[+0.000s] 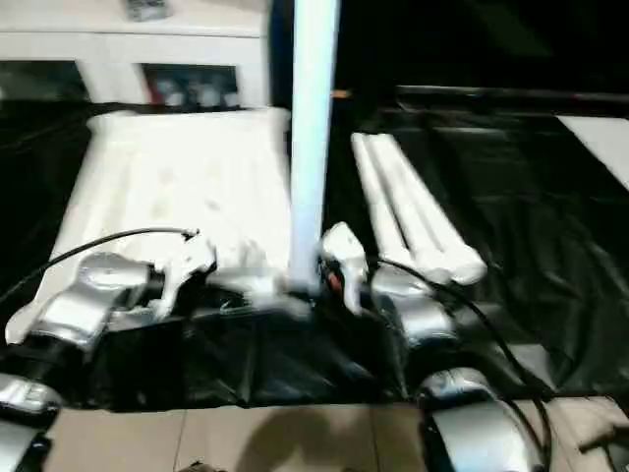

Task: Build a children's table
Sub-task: Rotate leg to tighten

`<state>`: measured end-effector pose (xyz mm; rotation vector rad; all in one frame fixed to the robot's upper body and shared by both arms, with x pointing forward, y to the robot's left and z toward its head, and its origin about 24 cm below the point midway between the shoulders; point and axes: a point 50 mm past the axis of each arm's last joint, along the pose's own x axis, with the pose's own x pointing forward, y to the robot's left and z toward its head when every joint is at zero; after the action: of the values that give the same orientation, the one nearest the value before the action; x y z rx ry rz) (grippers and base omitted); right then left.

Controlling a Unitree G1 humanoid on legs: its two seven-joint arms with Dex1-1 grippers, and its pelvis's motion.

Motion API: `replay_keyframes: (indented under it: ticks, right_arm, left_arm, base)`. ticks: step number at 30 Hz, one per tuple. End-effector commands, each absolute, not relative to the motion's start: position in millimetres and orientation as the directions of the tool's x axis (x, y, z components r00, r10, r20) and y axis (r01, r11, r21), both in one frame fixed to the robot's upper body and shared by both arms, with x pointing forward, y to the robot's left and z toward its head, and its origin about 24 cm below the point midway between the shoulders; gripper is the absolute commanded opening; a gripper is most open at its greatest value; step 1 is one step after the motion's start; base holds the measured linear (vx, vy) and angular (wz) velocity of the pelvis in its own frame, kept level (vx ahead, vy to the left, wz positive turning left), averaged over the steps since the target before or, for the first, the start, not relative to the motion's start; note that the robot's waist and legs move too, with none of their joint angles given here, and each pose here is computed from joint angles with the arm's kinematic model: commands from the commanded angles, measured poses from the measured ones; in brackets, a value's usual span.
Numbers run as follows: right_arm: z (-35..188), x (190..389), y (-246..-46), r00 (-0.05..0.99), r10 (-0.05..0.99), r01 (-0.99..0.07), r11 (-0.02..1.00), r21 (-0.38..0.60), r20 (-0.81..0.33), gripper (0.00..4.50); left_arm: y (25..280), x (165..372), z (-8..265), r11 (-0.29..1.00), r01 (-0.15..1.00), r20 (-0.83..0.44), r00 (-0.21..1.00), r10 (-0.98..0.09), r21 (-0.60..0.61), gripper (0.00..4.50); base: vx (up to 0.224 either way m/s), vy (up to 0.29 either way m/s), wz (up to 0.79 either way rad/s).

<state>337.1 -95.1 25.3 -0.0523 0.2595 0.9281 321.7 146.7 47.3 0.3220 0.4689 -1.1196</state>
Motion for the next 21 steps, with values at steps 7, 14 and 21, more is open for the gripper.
replay_keyframes:
  ticks: [7,14,21]
  right_arm:
    - [-0.7,335.1,-74.3,0.736,0.575,-0.584,0.806,0.095,-0.356,2.74]
    - [5.8,338.5,-70.7,0.747,0.596,-0.582,0.801,0.145,-0.296,3.47]
    - [12.0,342.7,-83.0,0.753,0.6,-0.598,0.795,0.102,-0.27,3.92]
  left_arm:
    - [124.5,325.5,58.3,0.621,0.782,-0.393,0.59,-0.705,0.06,0.0]
    - [118.6,322.5,56.9,0.587,0.808,-0.406,0.556,-0.726,0.057,0.0]
    - [120.6,320.5,56.2,0.586,0.808,-0.425,0.553,-0.717,0.062,0.0]
  base:
    - [0.0,0.0,0.0]
    - [0.0,0.0,0.0]
    - [0.0,0.0,0.0]
